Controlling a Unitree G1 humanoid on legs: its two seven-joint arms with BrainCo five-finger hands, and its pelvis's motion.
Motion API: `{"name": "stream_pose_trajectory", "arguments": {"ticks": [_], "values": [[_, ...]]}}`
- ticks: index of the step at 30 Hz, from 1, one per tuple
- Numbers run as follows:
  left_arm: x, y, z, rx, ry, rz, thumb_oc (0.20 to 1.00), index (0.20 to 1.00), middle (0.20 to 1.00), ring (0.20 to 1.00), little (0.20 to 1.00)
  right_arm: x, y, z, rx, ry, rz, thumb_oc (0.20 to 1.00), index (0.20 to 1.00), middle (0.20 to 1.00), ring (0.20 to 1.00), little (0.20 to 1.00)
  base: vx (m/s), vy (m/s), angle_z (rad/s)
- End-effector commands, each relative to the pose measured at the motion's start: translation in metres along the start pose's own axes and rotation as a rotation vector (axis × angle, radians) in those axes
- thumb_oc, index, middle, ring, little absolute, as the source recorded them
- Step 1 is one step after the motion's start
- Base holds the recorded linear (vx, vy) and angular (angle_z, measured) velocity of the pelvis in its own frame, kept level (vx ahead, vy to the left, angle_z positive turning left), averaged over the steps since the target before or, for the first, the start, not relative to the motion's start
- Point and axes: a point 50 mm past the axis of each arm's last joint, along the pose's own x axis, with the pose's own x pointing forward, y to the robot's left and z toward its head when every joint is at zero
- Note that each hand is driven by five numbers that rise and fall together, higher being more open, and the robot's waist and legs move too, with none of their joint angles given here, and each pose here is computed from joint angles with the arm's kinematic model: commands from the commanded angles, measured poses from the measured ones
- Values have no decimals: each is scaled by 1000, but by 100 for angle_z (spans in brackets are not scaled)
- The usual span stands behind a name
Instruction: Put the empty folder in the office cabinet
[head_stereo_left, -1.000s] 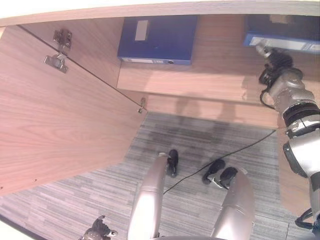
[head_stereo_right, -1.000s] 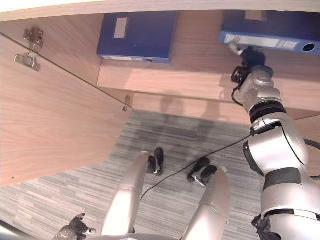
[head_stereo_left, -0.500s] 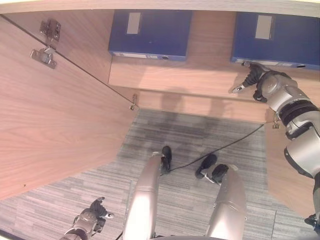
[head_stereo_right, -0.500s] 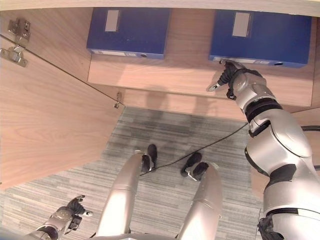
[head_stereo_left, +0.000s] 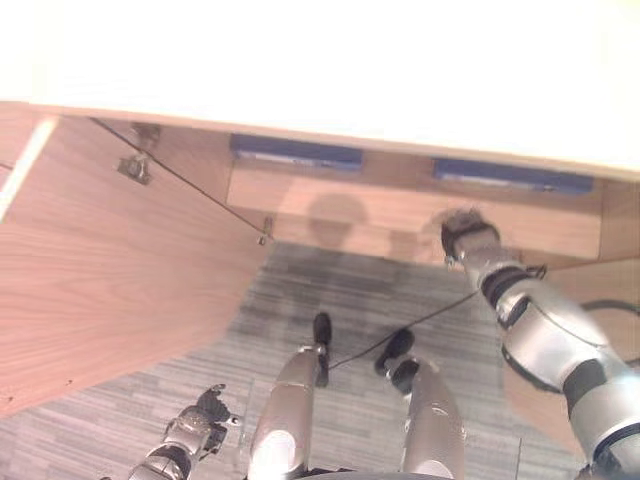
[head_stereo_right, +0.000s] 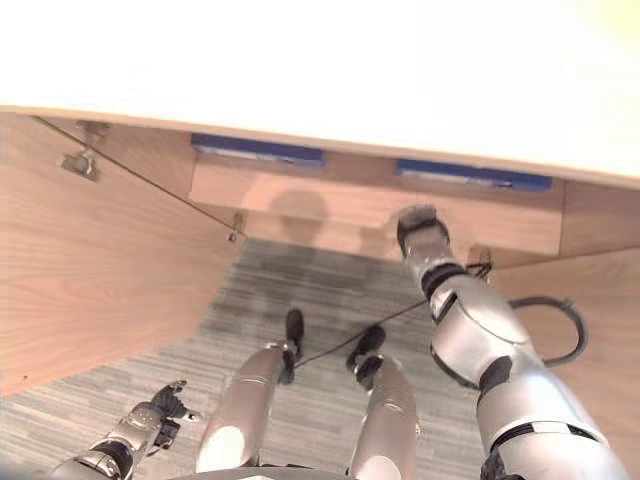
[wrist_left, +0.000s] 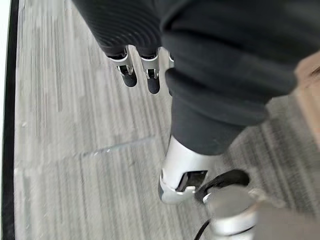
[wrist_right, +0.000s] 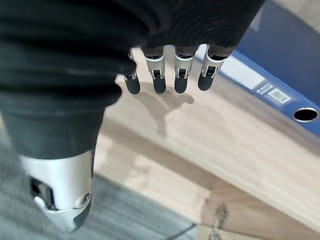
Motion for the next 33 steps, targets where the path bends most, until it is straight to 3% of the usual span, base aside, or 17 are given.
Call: {"name": "stream_pose_trajectory", "arguments": {"ticks": [1,11,14,17,20,26,33], "values": [[-2,22,-20,63,78,59,1000,1000,1000,1000,1000,-2,45,5,-145,-14,208,1000,1000,1000,1000,1000,63,-83,-5],[-5,14,-35,69,138,12,1000,1000,1000,1000,1000,-15,80,67,-104,-161,325,1000,1000,1000,1000,1000,21,-130,-30],[-10,-15,-54,176,186,-102,1000,1000,1000,1000,1000,-46,145,111,177,-251,536,1000,1000,1000,1000,1000,30,196,-21],[-15,-31,-65,211,198,-166,1000,1000,1000,1000,1000,-62,175,119,504,-252,643,1000,1000,1000,1000,1000,33,223,-22],[-15,-44,-56,228,162,-195,1000,1000,1000,1000,1000,-81,218,107,847,-97,687,1000,1000,1000,1000,1000,-92,207,-27],[-11,-49,-39,211,112,-170,1000,1000,1000,1000,1000,-110,267,89,1122,160,756,1000,1000,1000,1000,1000,-174,211,-20],[-17,-39,-71,218,250,-148,1000,1000,1000,1000,1000,-166,326,72,1420,506,863,1000,1000,1000,1000,1000,-199,171,-35]]}}
